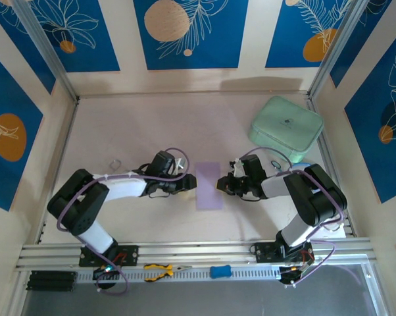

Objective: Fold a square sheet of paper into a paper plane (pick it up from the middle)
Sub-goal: Third fold the triangle at the center of the table.

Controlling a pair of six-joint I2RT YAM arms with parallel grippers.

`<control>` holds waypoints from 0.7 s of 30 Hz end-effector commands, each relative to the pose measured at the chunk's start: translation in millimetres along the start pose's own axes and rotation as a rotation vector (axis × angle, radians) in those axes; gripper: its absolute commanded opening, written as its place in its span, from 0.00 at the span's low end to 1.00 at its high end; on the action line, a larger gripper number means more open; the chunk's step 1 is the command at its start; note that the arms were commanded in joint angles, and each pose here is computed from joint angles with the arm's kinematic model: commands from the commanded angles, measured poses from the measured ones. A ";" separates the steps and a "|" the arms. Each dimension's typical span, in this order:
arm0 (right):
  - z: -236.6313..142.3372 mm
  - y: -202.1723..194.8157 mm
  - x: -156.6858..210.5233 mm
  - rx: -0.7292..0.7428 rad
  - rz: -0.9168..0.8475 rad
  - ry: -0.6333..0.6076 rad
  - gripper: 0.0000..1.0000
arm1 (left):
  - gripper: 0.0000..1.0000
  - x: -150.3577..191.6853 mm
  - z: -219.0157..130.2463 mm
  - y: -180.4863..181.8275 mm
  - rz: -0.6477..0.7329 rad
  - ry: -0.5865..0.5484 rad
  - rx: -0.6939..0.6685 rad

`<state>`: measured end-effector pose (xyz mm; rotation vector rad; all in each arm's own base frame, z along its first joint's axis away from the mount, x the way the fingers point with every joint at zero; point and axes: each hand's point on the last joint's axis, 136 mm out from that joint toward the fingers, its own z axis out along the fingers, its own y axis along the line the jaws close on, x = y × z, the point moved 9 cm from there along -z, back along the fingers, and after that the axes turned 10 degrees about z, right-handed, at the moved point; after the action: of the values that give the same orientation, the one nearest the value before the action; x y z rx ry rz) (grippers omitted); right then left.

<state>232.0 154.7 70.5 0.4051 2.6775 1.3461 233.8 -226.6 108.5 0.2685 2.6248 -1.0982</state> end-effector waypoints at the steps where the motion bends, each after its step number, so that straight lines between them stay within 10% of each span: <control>1: 5.4 -28.6 14.2 0.100 0.073 0.043 0.10 | 0.53 -4.2 5.5 -3.8 -0.004 0.008 0.035; 21: 4.2 -32.0 14.7 0.124 0.080 0.036 0.10 | 0.32 -1.0 31.8 -4.1 -0.026 0.068 0.080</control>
<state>232.0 153.6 69.9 0.4045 2.6669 1.3622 237.9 -242.5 89.6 0.2674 2.6699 -1.1632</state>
